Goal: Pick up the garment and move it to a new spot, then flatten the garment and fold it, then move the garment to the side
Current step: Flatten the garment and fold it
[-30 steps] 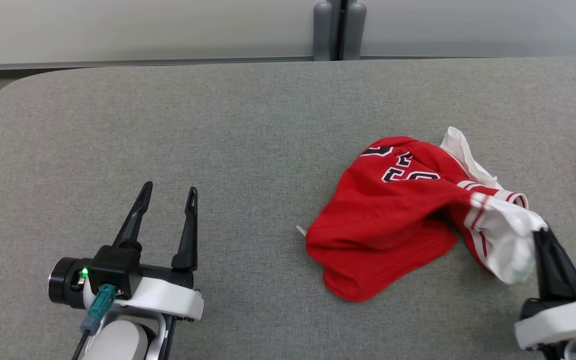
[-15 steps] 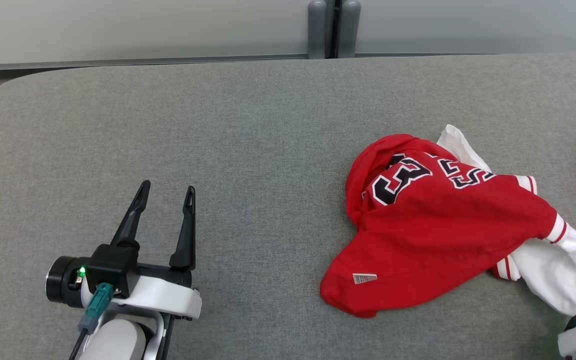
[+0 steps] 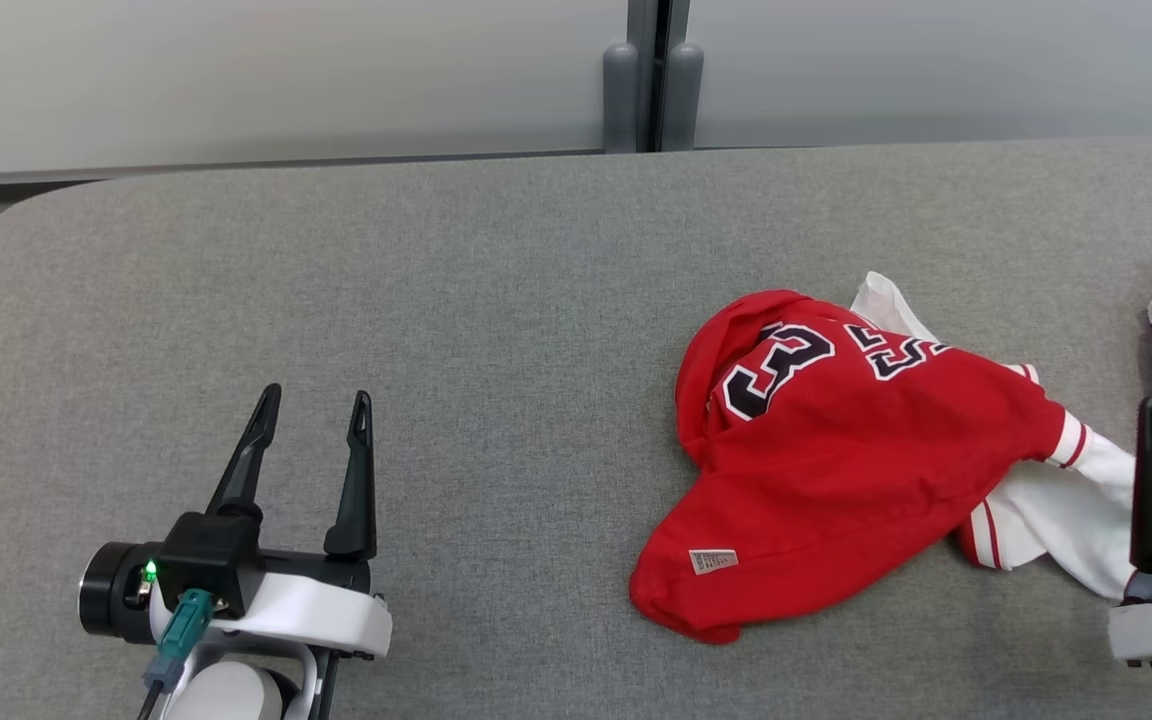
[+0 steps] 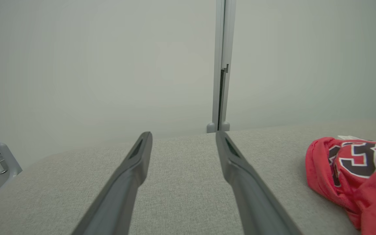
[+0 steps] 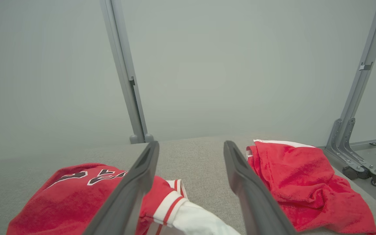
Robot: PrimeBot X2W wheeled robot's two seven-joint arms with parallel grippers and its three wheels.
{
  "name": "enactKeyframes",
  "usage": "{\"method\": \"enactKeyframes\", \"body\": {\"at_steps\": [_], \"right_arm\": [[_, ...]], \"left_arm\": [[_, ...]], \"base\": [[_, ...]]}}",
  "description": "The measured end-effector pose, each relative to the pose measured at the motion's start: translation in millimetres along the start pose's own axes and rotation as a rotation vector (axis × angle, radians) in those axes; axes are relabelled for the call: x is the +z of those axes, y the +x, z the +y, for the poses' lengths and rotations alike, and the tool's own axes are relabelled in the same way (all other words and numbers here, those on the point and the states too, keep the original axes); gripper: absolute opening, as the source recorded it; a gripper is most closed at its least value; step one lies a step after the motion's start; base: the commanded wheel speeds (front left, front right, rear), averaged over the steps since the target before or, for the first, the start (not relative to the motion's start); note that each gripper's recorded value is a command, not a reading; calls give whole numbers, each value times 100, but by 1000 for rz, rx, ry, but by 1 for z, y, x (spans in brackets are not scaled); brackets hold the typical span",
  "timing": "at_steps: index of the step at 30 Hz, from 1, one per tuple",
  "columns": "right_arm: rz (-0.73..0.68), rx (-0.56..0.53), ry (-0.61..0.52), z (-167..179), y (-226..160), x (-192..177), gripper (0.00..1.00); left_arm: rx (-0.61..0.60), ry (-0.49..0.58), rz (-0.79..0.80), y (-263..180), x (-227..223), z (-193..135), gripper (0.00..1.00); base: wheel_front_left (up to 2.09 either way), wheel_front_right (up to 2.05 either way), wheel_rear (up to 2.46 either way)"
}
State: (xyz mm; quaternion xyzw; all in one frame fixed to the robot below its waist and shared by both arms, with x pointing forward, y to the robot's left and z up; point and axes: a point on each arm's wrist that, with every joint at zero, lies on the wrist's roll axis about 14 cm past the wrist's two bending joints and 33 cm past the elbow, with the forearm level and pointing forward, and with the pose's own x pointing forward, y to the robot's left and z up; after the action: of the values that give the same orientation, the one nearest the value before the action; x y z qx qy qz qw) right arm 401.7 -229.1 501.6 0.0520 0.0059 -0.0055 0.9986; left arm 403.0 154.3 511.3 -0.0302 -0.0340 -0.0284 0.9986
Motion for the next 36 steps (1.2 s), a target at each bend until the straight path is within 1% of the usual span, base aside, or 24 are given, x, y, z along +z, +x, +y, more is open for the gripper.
{"method": "enactKeyframes", "body": {"at_steps": [5, 8, 11, 17, 31, 34, 36], "right_arm": [[-16, 94, -47, 27, -8, 17, 100], [15, 148, -60, 45, -17, 14, 100], [40, 176, -61, 55, -28, 10, 100], [56, 190, -45, 64, -41, 8, 100], [59, 198, -28, 68, -40, 7, 100], [63, 200, -26, 68, -39, 6, 100], [67, 201, -24, 68, -37, 5, 100]], "left_arm": [[-1, -2, -17, -7, 7, -1, 100], [-1, 1, -20, -13, 8, -1, 100], [-1, 2, -11, -21, 7, -1, 100], [-8, -5, 8, -34, 4, -6, 100], [-17, -10, 20, -37, 3, -10, 100], [-44, -28, 30, -37, 1, -19, 100], [-89, -42, 51, -35, -4, -33, 100]], "base": [[0, 0, 0], [0, 0, 0], [0, 0, 0], [0, 0, 0], [0, 0, 0], [0, 0, 0], [0, 0, 0]]}}
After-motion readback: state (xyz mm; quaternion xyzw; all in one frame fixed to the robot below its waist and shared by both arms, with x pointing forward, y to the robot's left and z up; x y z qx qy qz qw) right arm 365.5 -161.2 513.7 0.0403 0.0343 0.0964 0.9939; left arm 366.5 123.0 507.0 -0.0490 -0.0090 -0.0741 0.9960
